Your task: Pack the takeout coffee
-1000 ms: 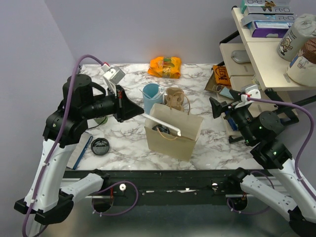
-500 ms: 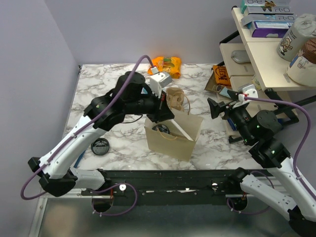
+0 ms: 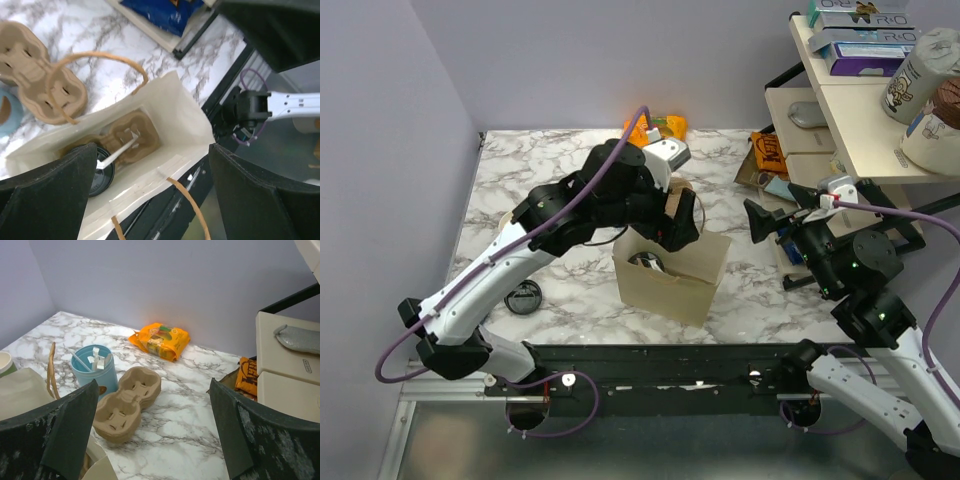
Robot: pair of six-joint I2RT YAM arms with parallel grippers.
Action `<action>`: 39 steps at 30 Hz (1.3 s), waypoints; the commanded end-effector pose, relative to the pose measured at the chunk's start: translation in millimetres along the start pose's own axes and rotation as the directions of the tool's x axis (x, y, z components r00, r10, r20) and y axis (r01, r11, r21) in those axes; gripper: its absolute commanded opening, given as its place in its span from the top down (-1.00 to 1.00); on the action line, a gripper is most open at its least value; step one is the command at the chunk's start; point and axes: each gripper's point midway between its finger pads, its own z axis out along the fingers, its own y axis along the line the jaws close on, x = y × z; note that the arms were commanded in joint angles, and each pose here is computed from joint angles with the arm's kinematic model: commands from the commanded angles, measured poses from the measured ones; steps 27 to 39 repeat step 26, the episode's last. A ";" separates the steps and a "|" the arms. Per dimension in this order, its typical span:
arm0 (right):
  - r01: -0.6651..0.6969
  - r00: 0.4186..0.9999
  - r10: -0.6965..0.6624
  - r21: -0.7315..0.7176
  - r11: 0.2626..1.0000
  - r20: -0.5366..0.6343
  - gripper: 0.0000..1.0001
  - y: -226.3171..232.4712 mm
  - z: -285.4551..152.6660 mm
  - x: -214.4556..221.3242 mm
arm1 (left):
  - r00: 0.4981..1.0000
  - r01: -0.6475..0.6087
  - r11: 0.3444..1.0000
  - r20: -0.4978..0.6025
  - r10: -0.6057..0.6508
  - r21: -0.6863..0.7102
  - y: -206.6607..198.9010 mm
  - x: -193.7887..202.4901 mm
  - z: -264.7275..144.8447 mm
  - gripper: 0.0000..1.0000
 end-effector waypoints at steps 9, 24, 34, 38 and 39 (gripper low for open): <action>-0.170 0.981 0.182 0.154 0.973 -0.068 -1.00 -18.0 -8.6 18.1 | 0.911 0.321 0.803 0.394 -0.117 -0.503 98.6 -40.2 -121.2 -0.98; -0.163 0.960 0.241 0.420 0.893 -0.140 -1.00 -58.7 -33.8 51.9 | 0.680 0.732 0.422 0.537 -0.500 -0.535 265.1 58.6 -138.5 -0.97; -0.165 0.960 0.243 0.415 0.895 -0.141 -1.00 -57.5 -33.7 52.2 | 0.683 0.730 0.443 0.533 -0.500 -0.521 261.8 59.2 -137.1 -0.97; -0.165 0.960 0.243 0.415 0.895 -0.141 -1.00 -57.5 -33.7 52.2 | 0.683 0.730 0.443 0.533 -0.500 -0.521 261.8 59.2 -137.1 -0.97; -0.165 0.960 0.243 0.415 0.895 -0.141 -1.00 -57.5 -33.7 52.2 | 0.683 0.730 0.443 0.533 -0.500 -0.521 261.8 59.2 -137.1 -0.97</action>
